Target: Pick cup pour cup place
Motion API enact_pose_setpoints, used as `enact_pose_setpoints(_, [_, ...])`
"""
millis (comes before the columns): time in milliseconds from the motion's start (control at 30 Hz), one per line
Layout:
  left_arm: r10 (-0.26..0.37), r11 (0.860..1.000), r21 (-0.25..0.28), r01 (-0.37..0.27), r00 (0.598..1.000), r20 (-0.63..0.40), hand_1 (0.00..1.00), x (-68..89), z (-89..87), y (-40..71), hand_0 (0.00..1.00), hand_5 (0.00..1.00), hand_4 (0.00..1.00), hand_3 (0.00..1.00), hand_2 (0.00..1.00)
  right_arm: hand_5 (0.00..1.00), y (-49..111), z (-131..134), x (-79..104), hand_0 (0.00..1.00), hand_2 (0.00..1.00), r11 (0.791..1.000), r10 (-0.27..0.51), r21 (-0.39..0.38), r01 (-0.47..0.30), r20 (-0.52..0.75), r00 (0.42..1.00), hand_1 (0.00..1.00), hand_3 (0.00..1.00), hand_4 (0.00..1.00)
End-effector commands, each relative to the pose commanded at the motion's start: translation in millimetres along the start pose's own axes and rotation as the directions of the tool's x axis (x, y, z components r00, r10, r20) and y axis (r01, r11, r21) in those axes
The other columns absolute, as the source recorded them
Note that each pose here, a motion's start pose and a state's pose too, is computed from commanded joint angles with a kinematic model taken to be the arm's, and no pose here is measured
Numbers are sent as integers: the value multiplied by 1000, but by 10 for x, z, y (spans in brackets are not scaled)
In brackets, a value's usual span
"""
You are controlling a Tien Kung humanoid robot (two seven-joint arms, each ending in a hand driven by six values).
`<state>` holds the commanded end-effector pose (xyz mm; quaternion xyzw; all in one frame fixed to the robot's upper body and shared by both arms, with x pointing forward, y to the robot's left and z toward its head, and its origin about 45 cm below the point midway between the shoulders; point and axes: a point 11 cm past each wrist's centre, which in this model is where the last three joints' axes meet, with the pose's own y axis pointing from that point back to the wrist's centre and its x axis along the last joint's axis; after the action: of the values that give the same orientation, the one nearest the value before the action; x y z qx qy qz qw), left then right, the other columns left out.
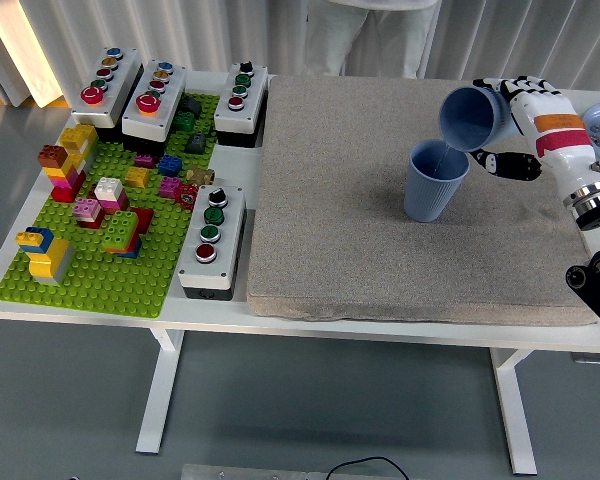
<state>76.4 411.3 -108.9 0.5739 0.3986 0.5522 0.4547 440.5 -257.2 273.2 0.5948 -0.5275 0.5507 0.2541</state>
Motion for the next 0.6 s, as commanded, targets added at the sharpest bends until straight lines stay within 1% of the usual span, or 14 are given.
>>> enact_pose_setpoints(200, [0,1000,1,0,1000,0,793,0,-4,-1,746,927,552,639,851,234,-8,-50,19,895,686,1000,8,23,-7,-11,1000,770,722,741])
enact_pose_setpoints(600, [1,1000,4,-1,1000,-1,792,5,-27,-3,746,928,553,638,851,228,-16,-81,10,898,689,999,-3,37,4,-35,999,773,723,738])
